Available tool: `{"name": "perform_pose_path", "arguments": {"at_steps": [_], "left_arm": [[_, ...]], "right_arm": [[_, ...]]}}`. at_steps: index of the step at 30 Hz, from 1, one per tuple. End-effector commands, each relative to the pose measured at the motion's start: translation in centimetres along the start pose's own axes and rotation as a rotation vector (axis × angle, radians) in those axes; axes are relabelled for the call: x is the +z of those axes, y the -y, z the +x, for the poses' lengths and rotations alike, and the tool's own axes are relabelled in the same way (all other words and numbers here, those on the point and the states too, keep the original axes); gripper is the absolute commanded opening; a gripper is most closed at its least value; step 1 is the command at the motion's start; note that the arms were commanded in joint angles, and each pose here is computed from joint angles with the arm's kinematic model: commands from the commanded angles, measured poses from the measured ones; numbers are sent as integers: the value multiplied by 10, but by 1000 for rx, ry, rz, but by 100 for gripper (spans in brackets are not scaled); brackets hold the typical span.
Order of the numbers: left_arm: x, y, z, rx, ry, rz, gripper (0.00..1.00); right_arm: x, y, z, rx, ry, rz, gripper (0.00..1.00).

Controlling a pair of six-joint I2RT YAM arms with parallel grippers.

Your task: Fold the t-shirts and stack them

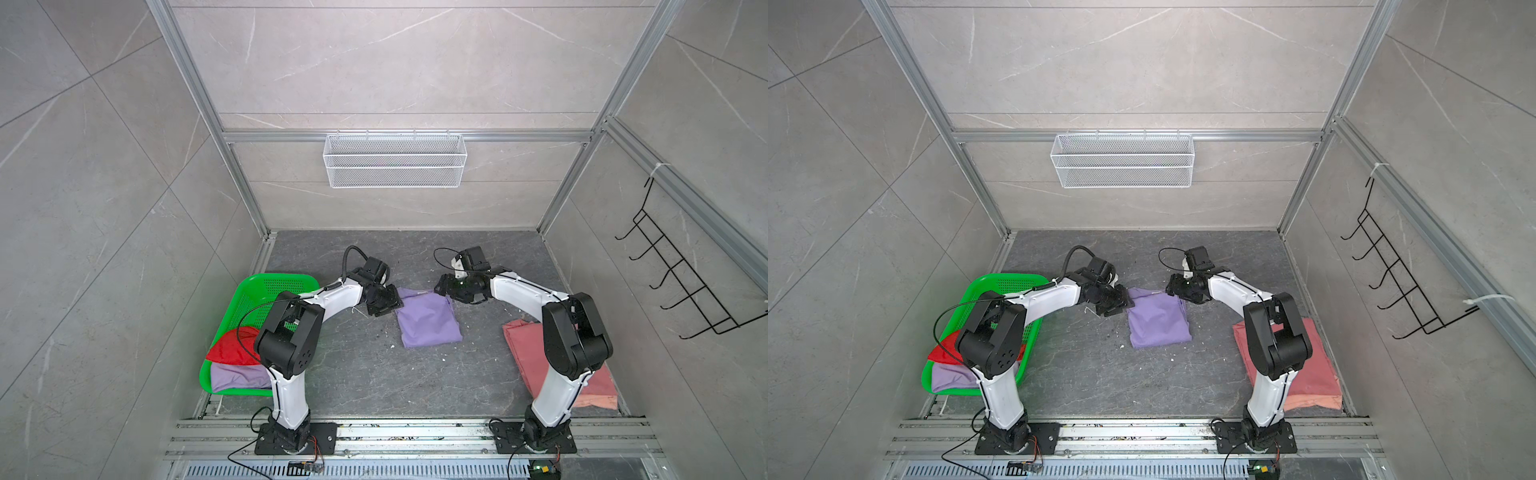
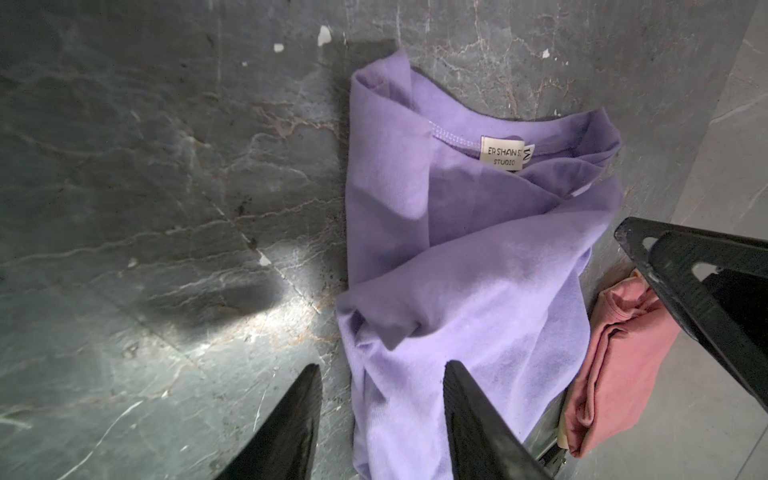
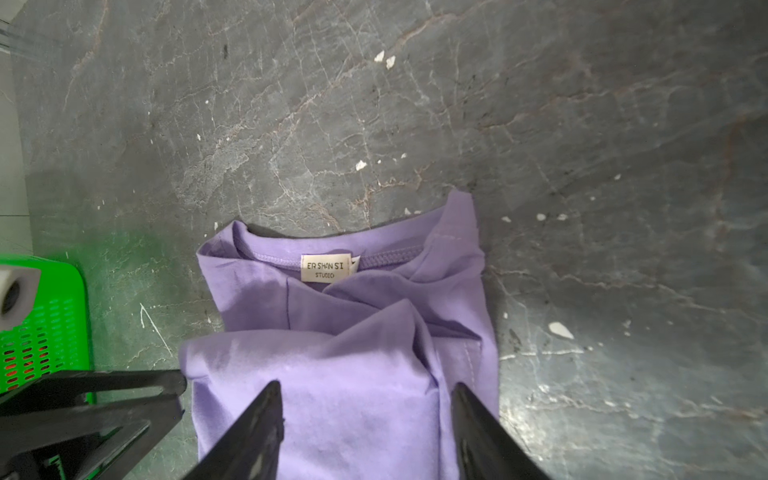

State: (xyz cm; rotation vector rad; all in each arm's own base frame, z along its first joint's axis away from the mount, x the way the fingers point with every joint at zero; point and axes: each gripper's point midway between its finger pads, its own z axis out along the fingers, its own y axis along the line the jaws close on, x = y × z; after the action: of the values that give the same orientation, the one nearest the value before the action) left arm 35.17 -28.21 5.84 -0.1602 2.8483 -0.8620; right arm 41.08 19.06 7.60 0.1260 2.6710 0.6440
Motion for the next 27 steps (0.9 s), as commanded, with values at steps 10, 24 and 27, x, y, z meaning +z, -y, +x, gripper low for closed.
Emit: {"name": "perform_pose_path", "arguments": {"at_steps": [10, 24, 27], "left_arm": [[12, 18, -29, -6, 66, 87, 48], [-26, 47, -26, 46, 130, 181, 0], [-44, 56, -13, 68, 126, 196, 0]], "right_arm": [[25, -6, -6, -1, -31, -7, 61], [-9, -16, -8, -35, 26, 10, 6], [-33, -22, -7, -43, 59, 2, 5]]}}
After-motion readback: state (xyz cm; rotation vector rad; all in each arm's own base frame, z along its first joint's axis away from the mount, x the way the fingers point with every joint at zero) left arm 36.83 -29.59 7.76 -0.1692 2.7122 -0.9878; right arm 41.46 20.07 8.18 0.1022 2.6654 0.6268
